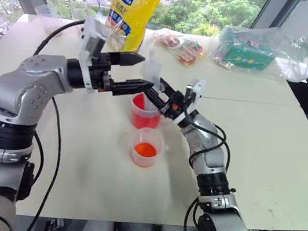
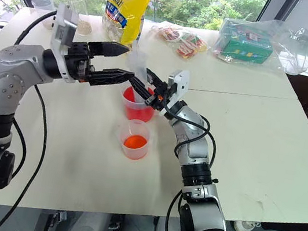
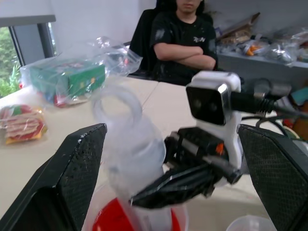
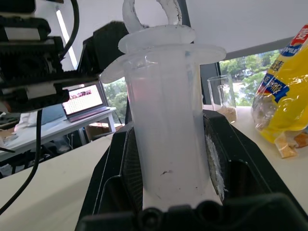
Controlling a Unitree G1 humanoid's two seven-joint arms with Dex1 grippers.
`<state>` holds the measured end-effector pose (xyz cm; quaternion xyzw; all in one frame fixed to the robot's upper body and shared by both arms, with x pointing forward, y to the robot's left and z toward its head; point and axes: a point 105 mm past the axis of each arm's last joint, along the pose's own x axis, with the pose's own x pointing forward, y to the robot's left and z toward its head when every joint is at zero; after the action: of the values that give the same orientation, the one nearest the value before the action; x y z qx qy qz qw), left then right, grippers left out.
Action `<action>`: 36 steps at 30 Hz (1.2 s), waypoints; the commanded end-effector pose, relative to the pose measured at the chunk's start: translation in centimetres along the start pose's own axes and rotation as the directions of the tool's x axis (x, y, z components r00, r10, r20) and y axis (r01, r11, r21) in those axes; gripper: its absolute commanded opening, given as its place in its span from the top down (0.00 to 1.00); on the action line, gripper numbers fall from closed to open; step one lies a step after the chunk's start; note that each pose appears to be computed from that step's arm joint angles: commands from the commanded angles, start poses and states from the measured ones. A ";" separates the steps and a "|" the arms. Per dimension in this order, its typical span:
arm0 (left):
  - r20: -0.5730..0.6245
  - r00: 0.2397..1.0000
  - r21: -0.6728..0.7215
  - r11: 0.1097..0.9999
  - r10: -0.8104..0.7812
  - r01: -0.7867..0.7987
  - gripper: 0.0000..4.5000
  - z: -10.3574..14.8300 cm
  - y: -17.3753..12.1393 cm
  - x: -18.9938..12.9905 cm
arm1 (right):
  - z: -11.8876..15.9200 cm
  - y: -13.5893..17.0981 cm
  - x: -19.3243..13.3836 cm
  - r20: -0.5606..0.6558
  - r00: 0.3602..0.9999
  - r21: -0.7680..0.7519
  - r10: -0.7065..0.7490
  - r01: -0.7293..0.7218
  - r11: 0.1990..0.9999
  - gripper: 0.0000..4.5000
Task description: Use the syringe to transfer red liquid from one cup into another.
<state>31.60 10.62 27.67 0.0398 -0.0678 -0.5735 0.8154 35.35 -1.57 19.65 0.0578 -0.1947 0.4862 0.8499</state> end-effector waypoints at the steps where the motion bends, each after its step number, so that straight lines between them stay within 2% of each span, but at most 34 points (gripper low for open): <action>1: 0.026 0.999 0.027 0.999 -0.039 0.039 0.00 1.1 -0.5 0.6 | 0.5 0.3 0.2 0.016 1.000 -0.030 0.021 -0.021 0.999 0.69; 10: 0.002 0.998 -0.013 0.998 -0.063 0.063 0.00 -0.6 -0.2 2.0 | 0.5 0.2 0.3 0.005 1.000 -0.041 0.026 -0.026 0.999 0.69; 13: 0.016 0.997 -0.026 0.997 -0.069 0.070 0.21 -0.6 -0.1 2.2 | 0.4 0.1 0.3 -0.001 1.000 -0.044 0.027 -0.027 0.999 0.69; 20: 0.043 0.997 -0.029 0.998 -0.061 0.063 0.98 0.0 0.4 2.5 | 0.1 0.3 0.2 -0.010 0.999 -0.040 0.033 -0.034 0.999 0.69; 36: 0.140 0.990 0.084 0.996 0.008 -0.020 0.99 4.4 2.2 2.0 | -1.6 0.7 -0.5 -0.077 0.995 0.012 0.061 -0.060 0.998 0.69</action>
<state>34.45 9.00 27.69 0.0054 -0.0567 -0.5781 0.8140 35.52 -2.05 18.86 0.0437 -0.1798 0.4923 0.8505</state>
